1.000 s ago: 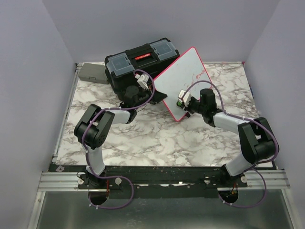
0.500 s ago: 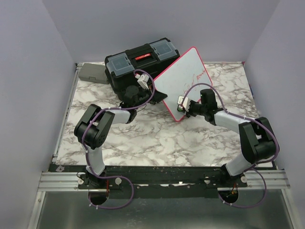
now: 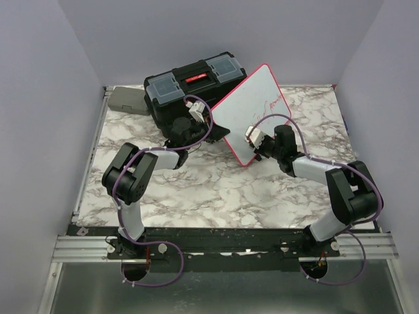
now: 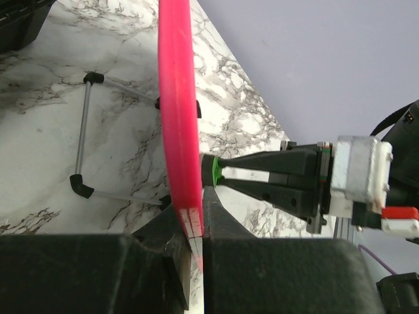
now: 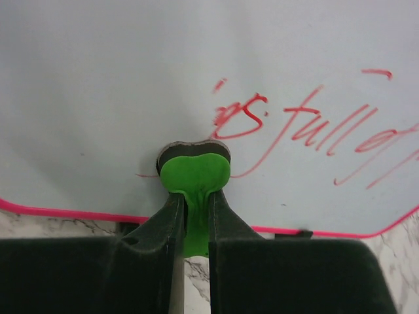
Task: Erase the whiteboard
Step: Erase the whiteboard at the whiteboard stand.
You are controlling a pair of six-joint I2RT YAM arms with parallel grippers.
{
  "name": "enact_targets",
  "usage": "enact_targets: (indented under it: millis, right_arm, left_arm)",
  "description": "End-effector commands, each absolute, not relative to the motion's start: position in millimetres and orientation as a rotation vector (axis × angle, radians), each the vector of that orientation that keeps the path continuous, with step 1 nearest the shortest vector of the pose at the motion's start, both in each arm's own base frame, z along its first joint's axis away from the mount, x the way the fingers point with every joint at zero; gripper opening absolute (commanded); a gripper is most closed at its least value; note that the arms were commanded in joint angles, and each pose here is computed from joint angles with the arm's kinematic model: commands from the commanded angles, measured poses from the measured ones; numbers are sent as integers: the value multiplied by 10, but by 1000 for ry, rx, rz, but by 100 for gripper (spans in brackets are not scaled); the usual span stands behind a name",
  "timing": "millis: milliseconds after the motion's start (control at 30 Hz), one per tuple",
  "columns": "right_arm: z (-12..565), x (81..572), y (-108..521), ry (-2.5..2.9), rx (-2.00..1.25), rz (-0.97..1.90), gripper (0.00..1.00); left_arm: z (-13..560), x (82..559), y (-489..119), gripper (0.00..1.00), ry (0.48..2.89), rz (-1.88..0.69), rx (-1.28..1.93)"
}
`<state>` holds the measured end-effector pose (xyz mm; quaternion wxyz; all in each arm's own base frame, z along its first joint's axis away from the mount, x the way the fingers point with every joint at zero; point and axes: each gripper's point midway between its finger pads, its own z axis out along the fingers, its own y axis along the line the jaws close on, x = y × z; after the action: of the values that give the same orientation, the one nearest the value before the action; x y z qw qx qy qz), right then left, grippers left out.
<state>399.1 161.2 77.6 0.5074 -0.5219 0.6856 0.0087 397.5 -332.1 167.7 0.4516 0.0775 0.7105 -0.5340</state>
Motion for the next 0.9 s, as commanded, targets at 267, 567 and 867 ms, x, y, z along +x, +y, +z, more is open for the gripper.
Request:
enact_targets:
  millis: [267, 567, 867]
  right_arm:
    - [538, 3773, 1618, 1669, -1349, 109, 1]
    - [533, 3422, 2002, 1497, -1535, 274, 1]
    - [509, 3996, 1494, 1659, -1384, -176, 1]
  left_arm:
    - [1824, 3555, -3623, 0, 1744, -1506, 370]
    - [1839, 3567, -3640, 0, 1744, -1508, 371]
    - [1832, 3559, -3635, 0, 1748, -1504, 376]
